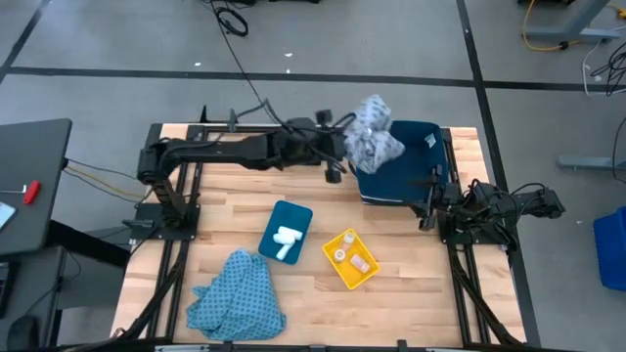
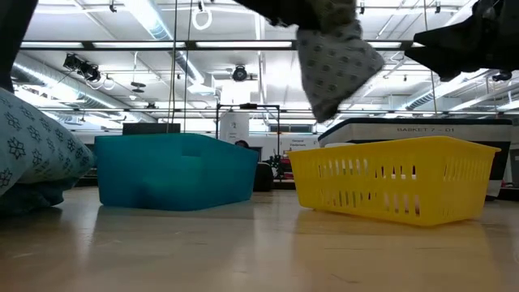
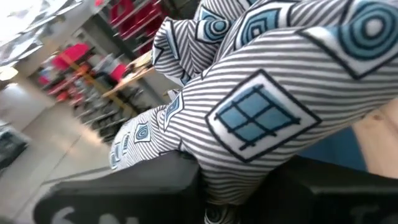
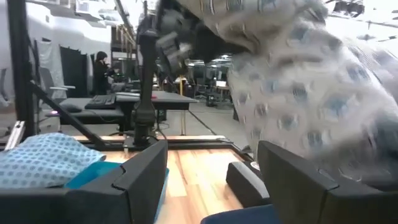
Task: Pick & place medical supplies in basket/bin
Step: Put the gray patient gown into the blue laundry bin
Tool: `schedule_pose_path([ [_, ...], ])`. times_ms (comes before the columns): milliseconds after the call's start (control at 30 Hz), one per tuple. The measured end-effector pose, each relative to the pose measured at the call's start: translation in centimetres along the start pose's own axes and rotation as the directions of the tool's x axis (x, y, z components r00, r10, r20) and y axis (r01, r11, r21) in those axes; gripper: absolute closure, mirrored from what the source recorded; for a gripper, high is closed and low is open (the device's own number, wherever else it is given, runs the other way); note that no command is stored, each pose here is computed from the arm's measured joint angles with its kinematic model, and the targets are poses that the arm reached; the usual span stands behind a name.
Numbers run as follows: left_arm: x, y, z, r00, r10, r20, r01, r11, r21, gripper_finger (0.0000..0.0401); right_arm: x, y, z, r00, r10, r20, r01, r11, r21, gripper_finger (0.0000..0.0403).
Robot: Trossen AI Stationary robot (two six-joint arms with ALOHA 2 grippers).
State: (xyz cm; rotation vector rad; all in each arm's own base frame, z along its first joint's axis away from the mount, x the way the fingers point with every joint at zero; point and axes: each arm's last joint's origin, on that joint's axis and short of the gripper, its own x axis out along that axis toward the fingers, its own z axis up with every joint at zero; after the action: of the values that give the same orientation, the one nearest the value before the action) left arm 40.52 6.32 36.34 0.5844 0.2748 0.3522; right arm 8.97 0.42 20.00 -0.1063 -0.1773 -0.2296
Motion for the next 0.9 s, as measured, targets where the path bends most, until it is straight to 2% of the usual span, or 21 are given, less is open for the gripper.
schedule_pose_path([
  [67, 1.5, -1.0, -0.7, 0.999, -0.038, 0.036, 0.039, 0.999, -0.019, 0.0355, 0.0, 0.1, 0.0, 0.999, 0.032, 0.005, -0.032, 0.999, 0.0, 0.0145],
  [167, 3.5, -2.3, -1.9, 0.996, -0.059, 0.068, 0.061, 0.998, -0.027, 0.0355, 0.0, 0.5, 0.1, 0.984, 0.173, 0.029, -0.173, 0.985, -0.002, 0.0145],
  [333, 6.2, -3.6, -4.1, 0.984, -0.12, 0.131, 0.13, 0.989, -0.069, 0.0355, -0.3, 1.2, 0.3, 0.902, 0.423, 0.082, -0.426, 0.904, 0.028, 0.0145],
  [400, 7.0, -3.9, -5.1, 0.976, -0.164, 0.142, 0.179, 0.978, -0.103, 0.0355, -0.4, 1.4, 0.4, 0.875, 0.475, 0.094, -0.481, 0.876, 0.046, 0.0145],
  [500, 8.1, -4.4, -6.5, 0.969, -0.194, 0.152, 0.217, 0.963, -0.161, 0.0355, -0.4, 1.4, 0.4, 0.872, 0.48, 0.098, -0.486, 0.873, 0.049, 0.0145],
  [700, 10.0, -5.9, -9.2, 0.956, -0.251, 0.153, 0.284, 0.921, -0.268, 0.0355, -0.3, 1.2, 0.4, 0.896, 0.434, 0.091, -0.439, 0.898, 0.041, 0.0145],
  [900, 10.7, -6.9, -10.5, 0.951, -0.282, 0.125, 0.308, 0.888, -0.341, 0.0355, -0.3, 1.2, 0.4, 0.908, 0.411, 0.088, -0.415, 0.909, 0.044, 0.0145],
])
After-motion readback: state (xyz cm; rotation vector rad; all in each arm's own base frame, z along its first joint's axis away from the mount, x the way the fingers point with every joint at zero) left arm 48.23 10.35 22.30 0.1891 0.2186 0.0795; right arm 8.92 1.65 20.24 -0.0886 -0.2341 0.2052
